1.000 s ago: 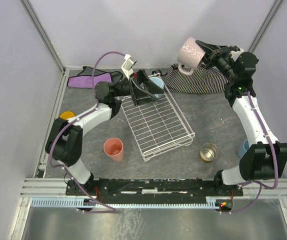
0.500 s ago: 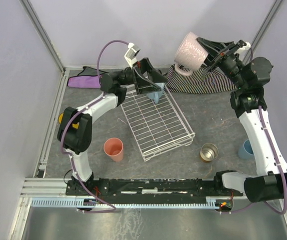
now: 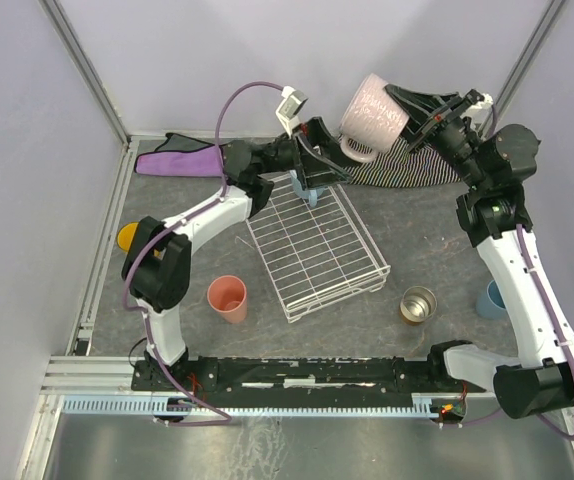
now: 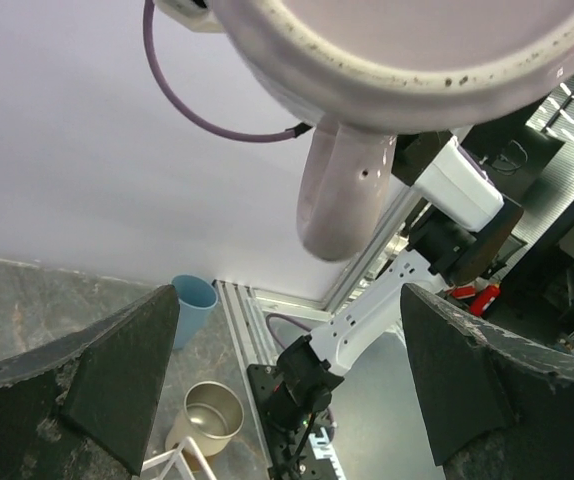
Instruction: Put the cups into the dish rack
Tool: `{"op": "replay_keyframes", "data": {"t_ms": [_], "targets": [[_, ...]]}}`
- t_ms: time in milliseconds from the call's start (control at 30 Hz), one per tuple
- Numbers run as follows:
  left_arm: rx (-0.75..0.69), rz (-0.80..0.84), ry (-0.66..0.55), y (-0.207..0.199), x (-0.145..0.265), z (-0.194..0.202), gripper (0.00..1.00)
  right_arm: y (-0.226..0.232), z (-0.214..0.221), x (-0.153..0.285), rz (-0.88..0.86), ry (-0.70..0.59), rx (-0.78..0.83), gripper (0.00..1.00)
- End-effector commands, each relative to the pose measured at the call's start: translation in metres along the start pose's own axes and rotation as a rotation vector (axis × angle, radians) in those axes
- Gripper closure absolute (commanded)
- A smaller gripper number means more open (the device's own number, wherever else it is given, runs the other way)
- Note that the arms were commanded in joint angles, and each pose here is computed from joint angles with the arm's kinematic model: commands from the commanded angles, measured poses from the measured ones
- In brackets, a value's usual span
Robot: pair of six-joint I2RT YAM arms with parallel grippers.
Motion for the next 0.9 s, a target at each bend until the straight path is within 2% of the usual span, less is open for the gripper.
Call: {"op": "replay_keyframes", "data": {"t_ms": [0,367,867], "targets": [[-0.122,0.036,-0.076,-0.029,-0.015,-0.027,0.04,0.027,0.016,0.008,-0.146,0.021,0.022,0.99],[-0.172,0.033,-0.127,-0.036,-0.032,-0.037,0.12,0.017,0.013,0.007,-0.165,-0.001,0.01,1.0],[-0.141,0.106,-0.138,-0.04,-0.056,-0.029,0.45,0.017,0.01,-0.004,-0.201,0.012,-0.009,0.99]]}}
Point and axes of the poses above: each gripper's point midway between its finger pads, its own x axis back along the fingers, its own y axis along the line the jaws close on, z = x × y, the point moved 8 cm from there along x, back along the fingers, and after that the axes turned 1 degree about x, right-handed, at the moved point
